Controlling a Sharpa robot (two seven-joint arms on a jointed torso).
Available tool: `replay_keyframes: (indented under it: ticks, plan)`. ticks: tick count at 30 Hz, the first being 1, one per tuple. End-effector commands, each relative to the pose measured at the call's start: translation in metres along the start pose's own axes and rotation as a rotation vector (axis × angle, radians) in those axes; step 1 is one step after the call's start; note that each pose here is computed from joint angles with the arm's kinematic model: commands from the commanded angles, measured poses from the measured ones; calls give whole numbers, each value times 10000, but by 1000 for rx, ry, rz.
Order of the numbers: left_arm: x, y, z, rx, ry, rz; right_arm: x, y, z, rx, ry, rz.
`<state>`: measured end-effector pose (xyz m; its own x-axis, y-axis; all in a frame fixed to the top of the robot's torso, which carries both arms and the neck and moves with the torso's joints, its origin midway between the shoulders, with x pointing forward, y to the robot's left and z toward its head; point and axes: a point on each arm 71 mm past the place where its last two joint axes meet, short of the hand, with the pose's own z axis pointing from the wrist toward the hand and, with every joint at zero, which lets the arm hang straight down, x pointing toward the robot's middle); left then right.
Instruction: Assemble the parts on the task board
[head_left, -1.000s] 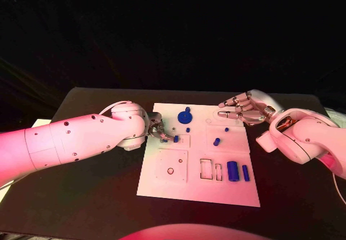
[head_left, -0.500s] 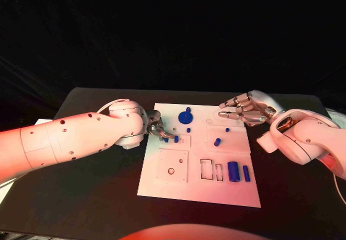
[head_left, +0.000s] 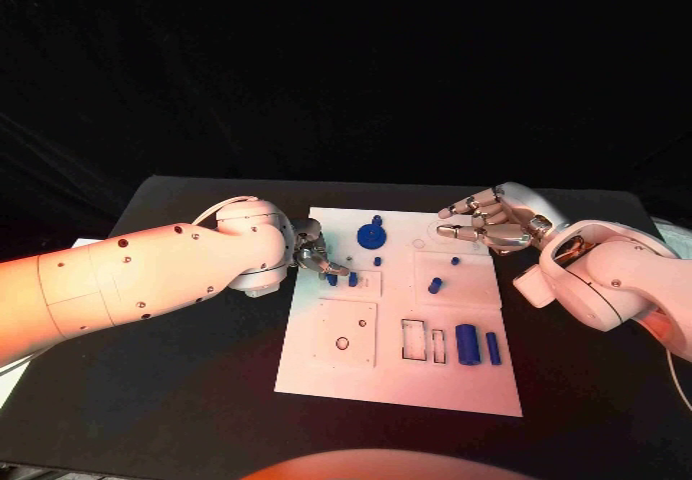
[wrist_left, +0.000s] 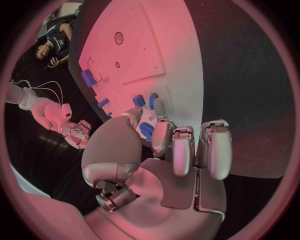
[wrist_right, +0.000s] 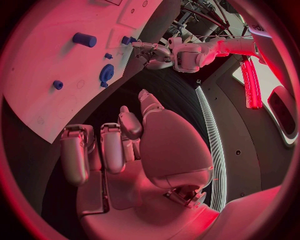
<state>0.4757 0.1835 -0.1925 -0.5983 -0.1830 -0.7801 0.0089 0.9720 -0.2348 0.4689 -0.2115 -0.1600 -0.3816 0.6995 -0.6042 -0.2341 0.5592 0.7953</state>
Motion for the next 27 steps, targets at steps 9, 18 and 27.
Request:
replay_keyframes:
  ticks: [9,18,27]
  plan:
    - [-31,18,20,-50,-5,-13,23,10,-1,-8,18,0]
    - [-38,24,41,-56,3,-8,20,10,-8,-8,18,0]
    - [-34,29,61,-61,17,-4,20,12,-13,-8,18,0]
